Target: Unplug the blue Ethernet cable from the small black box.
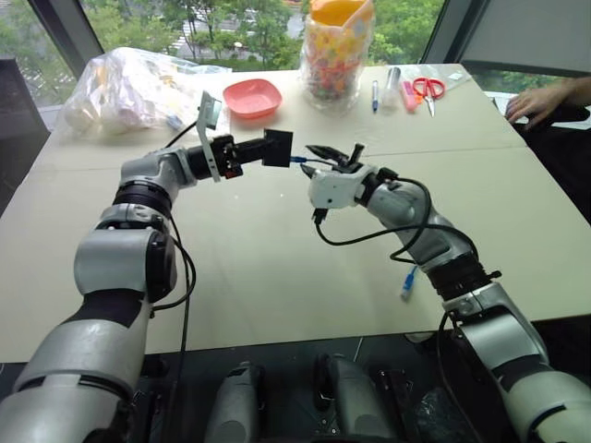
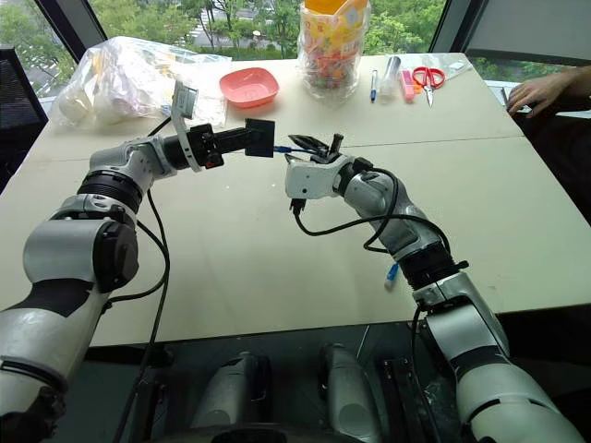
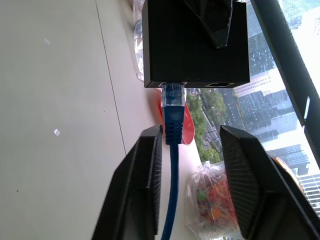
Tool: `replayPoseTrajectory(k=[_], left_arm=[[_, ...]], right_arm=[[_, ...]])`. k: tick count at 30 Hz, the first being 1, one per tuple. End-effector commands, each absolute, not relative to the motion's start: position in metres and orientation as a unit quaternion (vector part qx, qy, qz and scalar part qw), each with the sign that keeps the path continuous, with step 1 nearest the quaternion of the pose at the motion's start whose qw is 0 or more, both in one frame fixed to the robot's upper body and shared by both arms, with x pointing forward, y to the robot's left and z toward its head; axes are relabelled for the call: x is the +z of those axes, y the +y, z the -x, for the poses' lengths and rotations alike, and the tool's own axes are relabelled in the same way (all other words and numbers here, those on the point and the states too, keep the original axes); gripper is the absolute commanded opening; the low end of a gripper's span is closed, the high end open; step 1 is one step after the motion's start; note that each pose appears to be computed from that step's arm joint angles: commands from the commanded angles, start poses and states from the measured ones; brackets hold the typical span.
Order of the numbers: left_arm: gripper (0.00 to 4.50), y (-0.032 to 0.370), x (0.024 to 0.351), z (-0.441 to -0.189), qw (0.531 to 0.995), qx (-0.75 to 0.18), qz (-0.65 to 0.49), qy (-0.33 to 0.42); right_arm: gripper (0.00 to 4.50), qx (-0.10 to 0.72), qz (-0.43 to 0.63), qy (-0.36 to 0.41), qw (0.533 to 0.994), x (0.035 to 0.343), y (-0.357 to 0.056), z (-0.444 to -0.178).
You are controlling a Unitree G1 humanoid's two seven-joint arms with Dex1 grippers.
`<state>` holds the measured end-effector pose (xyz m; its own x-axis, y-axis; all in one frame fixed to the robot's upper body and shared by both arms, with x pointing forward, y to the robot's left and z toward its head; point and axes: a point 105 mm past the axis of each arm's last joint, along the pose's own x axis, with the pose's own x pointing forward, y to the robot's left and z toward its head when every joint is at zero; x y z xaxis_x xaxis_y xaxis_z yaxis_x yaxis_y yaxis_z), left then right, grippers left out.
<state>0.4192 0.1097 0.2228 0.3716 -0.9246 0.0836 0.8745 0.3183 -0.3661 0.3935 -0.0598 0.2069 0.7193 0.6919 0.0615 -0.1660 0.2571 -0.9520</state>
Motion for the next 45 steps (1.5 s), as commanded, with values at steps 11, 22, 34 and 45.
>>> replayPoseTrajectory(k=[11,22,34,45], left_arm=[[0.50,0.112,0.261,-0.407,0.717,-0.596,0.360,-0.008],[0.50,0.092,0.256,-0.383,0.640,-0.653,0.405,0.017],[0.50,0.088,0.254,-0.378,0.637,-0.653,0.410,0.016],[0.50,0.086,0.253,-0.377,0.635,-0.655,0.409,0.019]], right_arm=[[3.99,0.412,-0.333,-0.102,0.842,0.236,-0.055,-0.323],[3.99,0.392,-0.437,-0.104,0.803,0.246,-0.059,-0.329],[3.99,0.400,-0.430,-0.100,0.803,0.247,-0.056,-0.331],[3.44,0.404,-0.434,-0.091,0.800,0.242,-0.050,-0.332]])
